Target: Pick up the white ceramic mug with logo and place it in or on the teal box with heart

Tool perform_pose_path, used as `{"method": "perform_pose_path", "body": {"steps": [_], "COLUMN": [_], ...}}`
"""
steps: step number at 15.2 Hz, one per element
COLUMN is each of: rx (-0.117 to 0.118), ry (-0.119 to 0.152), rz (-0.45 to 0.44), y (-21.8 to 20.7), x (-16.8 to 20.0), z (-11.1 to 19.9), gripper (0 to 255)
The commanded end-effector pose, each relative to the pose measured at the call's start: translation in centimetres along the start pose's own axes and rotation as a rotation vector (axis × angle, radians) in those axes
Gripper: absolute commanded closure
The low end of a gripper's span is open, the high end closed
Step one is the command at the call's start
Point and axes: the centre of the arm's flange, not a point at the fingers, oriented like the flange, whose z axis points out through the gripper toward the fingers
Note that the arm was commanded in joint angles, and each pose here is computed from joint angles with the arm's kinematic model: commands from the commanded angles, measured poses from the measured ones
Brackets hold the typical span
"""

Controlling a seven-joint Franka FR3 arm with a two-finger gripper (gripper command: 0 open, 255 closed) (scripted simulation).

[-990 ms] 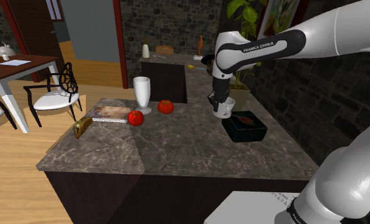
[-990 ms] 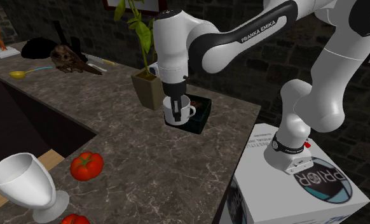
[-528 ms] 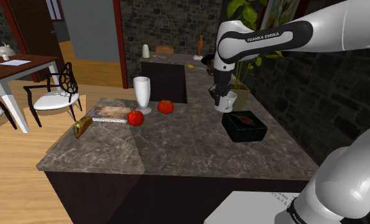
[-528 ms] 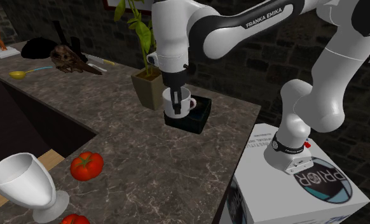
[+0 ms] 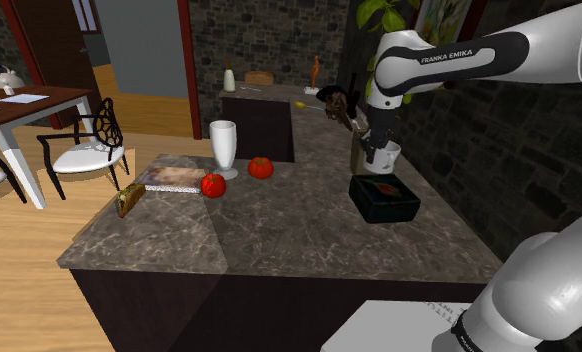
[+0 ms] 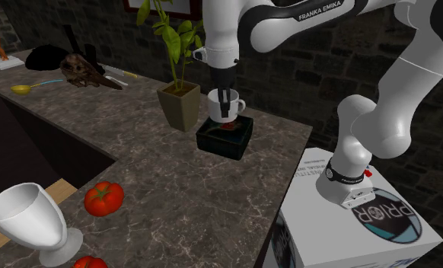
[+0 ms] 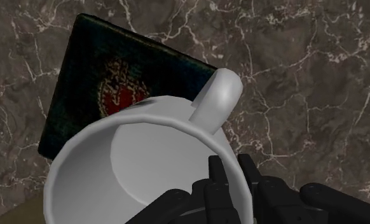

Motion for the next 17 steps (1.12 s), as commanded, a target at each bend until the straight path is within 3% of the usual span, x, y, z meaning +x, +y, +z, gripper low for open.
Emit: {"method": "perform_pose_path", "body": {"steps": [1, 3, 17], "rx": [0.0, 0.0, 0.0], "ry": [0.0, 0.0, 0.0], "rz": [-0.002, -0.002, -0.002], "y": [2.4, 5.3, 4.9], "x": [-1.3, -2.8, -2.5], "z": [0.3, 0.3, 7.7], "gripper": [255, 255, 255]}}
